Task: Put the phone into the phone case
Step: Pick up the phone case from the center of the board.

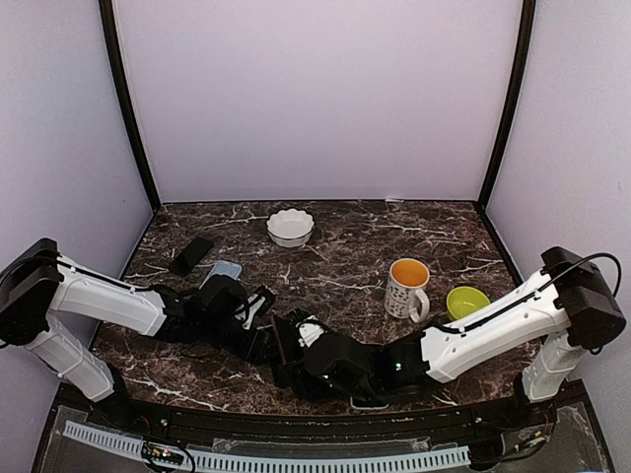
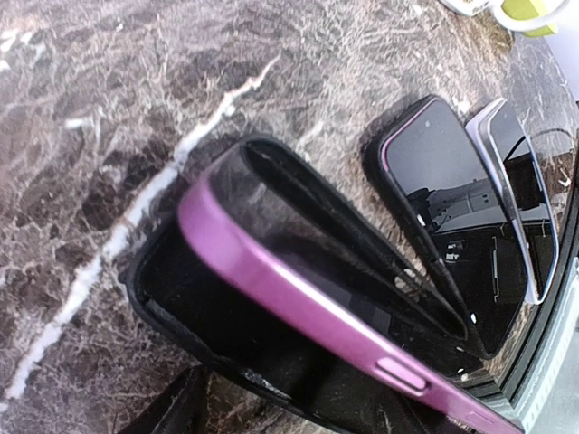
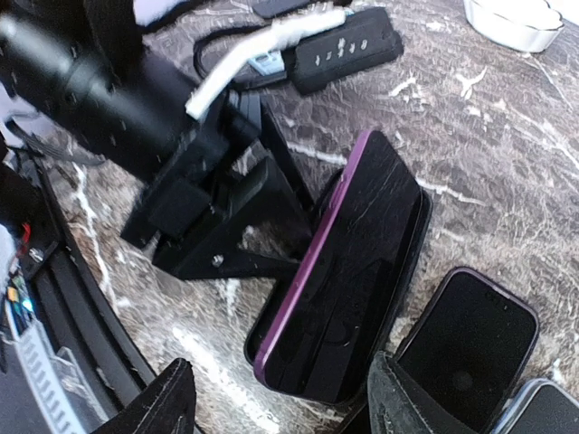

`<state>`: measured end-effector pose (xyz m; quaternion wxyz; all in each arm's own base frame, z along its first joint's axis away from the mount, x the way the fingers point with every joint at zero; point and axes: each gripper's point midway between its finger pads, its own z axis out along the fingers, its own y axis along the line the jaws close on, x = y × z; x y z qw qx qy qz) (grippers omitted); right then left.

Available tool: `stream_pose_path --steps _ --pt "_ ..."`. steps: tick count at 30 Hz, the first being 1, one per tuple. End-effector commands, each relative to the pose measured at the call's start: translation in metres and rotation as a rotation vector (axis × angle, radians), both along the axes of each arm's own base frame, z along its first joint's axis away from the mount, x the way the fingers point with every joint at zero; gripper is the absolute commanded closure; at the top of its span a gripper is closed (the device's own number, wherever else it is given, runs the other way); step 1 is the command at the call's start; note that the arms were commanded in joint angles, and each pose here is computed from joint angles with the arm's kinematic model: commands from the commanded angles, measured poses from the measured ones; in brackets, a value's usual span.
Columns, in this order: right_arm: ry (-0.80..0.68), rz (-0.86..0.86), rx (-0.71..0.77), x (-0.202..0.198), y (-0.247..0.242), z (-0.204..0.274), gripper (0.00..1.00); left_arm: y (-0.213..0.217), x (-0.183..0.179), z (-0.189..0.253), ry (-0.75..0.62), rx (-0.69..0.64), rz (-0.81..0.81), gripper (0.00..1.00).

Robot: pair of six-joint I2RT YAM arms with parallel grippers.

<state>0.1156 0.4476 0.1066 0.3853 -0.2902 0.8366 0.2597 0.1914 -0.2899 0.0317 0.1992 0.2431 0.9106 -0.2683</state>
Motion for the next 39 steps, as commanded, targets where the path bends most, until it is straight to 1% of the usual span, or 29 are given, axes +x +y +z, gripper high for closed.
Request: stream_pose_path --steps 1,5,9,14,18,22,24,27,29,33,36,39 --pt "-0.082 -0.056 -0.02 0.011 0.005 -0.007 0.35 -0.01 0.001 0.007 0.003 -0.024 -0.018 0.38" --pt "-0.083 -0.054 -0.018 0.01 0.005 -0.015 0.39 -0.011 0.003 0.012 -0.007 -0.036 -0.015 0.38" --pt "-0.09 -0.024 -0.031 0.008 0.008 -0.022 0.39 -0.015 0.005 0.019 -0.022 -0.056 -0.019 0.37" --pt "-0.093 -0.015 -0.026 0.006 0.004 -0.023 0.35 -0.02 0.006 0.022 -0.024 -0.063 -0.033 0.37" --pt "-0.092 0.001 0.055 0.008 -0.003 0.001 0.3 -0.021 0.008 0.024 -0.035 -0.058 -0.036 0.37" --pt "0.01 0.125 0.131 0.004 0.001 0.01 0.25 -0.022 0.011 0.024 -0.048 -0.052 -0.036 0.37" --pt "0.071 0.161 0.152 0.008 0.0 0.009 0.24 -0.022 0.014 0.025 -0.06 -0.045 -0.031 0.37" --pt "0.117 0.198 0.198 0.013 0.001 0.018 0.24 -0.022 0.021 0.022 -0.082 -0.013 -0.02 0.37" --pt "0.141 0.185 0.22 0.021 0.0 0.023 0.24 -0.021 0.024 0.02 -0.088 0.009 -0.02 0.37" --pt "0.206 0.068 0.193 0.05 -0.008 0.014 0.23 -0.016 0.031 0.017 -0.113 0.065 -0.007 0.37" --pt "0.239 0.028 0.134 0.062 -0.007 0.0 0.23 -0.013 0.034 0.018 -0.129 0.092 -0.009 0.3" --pt "0.267 0.007 0.107 0.067 -0.003 -0.009 0.23 -0.015 0.035 0.019 -0.142 0.087 -0.022 0.26"
